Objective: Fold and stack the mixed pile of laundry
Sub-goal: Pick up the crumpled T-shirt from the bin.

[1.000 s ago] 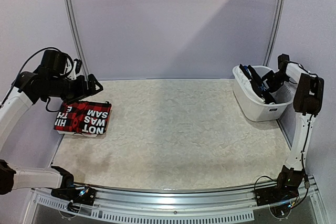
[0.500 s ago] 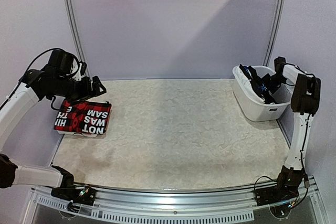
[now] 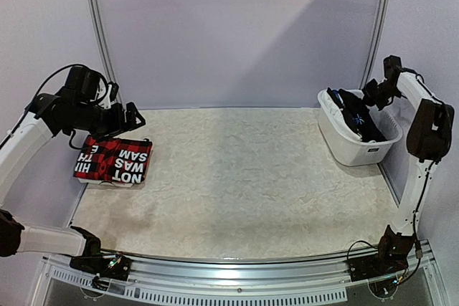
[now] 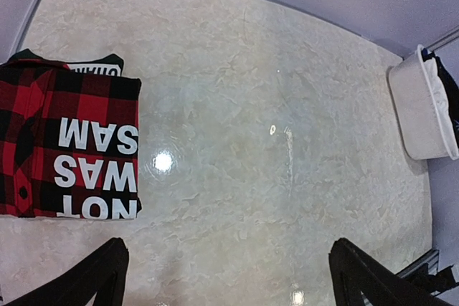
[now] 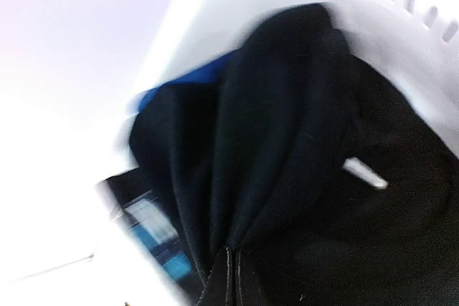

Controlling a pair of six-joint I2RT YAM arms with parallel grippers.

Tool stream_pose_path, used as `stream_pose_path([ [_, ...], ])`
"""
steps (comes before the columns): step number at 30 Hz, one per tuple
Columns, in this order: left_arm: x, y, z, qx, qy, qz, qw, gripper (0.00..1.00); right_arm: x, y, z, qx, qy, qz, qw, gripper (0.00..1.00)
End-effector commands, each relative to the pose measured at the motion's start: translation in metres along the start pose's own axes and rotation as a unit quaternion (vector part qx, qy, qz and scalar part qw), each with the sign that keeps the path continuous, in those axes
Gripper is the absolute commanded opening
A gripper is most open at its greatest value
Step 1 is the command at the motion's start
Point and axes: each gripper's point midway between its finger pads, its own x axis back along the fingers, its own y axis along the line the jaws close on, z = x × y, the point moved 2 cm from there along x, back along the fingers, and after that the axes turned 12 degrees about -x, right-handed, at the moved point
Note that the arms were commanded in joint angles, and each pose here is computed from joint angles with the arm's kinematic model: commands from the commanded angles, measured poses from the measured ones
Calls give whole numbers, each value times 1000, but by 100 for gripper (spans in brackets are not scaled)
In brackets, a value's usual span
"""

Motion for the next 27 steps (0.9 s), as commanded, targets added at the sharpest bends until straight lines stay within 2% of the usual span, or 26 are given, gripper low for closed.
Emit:
stream_pose_path([
  [1,9,-9,-7,-16,-22,17,999,99,66,58,27,53,-6,-90,995,0],
  [9,12,-9,-7,-22,-33,21,999,100,126,101,66,101,-3,-164,981,0],
  [16,19,-11,-9,-24,-49,26,998,100,182,146,111,157,8,-262,952,0],
  [21,22,-13,-10,-28,-54,33,998,100,243,188,155,205,18,-367,907,0],
  [27,24,-17,-13,-31,-60,44,997,99,325,232,214,258,23,-484,836,0],
])
